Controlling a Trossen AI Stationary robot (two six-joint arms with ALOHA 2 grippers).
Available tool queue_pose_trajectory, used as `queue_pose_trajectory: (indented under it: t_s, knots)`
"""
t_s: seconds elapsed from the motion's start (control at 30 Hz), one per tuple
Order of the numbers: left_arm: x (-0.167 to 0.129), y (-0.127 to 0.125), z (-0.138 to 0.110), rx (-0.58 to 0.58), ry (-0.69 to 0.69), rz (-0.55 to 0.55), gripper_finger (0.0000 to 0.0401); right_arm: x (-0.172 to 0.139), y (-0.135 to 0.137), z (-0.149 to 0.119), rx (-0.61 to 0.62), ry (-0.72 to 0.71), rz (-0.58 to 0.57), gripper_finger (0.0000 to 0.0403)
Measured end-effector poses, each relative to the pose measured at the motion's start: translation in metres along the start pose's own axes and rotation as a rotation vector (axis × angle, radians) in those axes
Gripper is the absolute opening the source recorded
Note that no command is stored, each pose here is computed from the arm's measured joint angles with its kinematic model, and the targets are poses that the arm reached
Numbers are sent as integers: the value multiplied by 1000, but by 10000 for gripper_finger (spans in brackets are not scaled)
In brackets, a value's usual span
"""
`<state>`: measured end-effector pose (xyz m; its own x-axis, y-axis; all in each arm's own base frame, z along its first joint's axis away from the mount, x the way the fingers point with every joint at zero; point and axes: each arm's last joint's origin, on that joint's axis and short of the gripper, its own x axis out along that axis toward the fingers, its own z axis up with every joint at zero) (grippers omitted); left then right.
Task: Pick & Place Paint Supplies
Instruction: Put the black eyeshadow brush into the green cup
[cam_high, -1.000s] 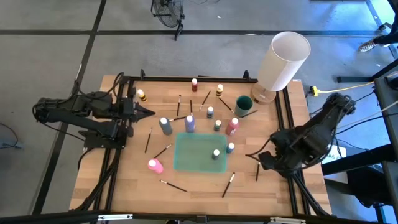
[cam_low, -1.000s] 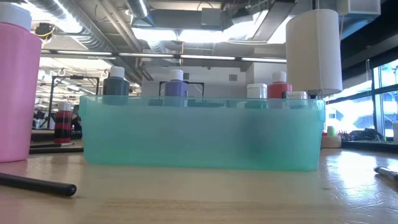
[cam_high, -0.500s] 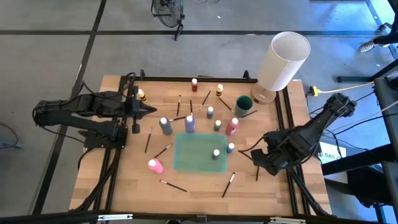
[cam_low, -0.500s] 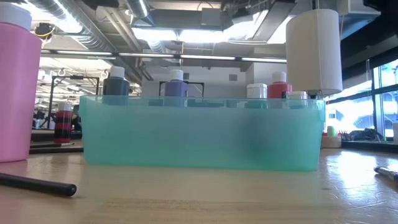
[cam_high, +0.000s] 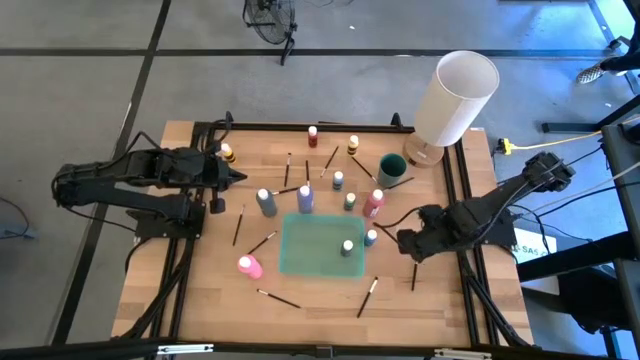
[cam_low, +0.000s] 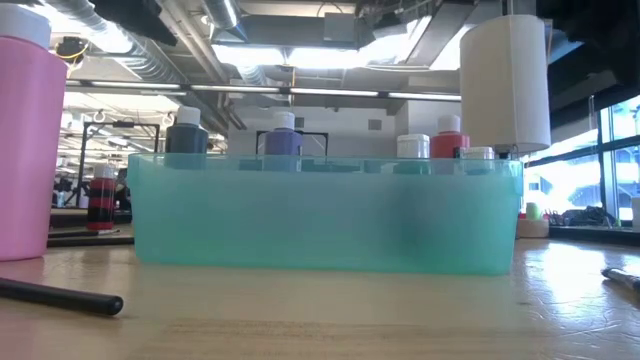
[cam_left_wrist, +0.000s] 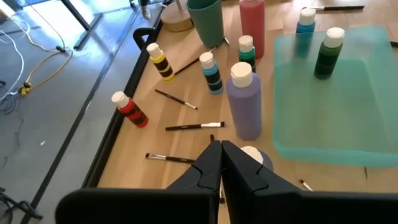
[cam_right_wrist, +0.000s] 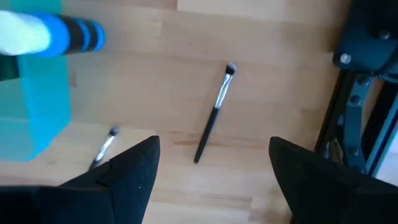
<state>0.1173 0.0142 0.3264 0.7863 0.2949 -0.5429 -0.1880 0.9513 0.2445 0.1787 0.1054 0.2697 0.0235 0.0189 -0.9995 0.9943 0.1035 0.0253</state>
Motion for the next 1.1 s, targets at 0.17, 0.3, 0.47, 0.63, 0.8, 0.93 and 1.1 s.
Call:
queue_pose_trajectory:
  t_s: [0.17,0.3,0.47,0.63,0.8,0.93,1.1]
  knots:
    - [0,0,-3,29,26,-8,2,26,-1,2,-13,-15,-11,305]
    - [0,0,-2,50,24,-9,3,33,-1,3,-47,-46,2,305]
    - [1,0,-1,62,17,-8,7,32,-6,10,-44,-63,-59,305]
    - [1,0,-1,62,17,-10,2,51,-7,17,20,25,-80,305]
    - [1,0,-1,62,17,-10,7,82,-10,23,8,61,-53,305]
    - [1,0,-1,61,17,-10,5,100,-21,27,29,77,-108,305]
    - [1,0,-1,61,18,-9,2,108,-21,28,-6,46,-58,305]
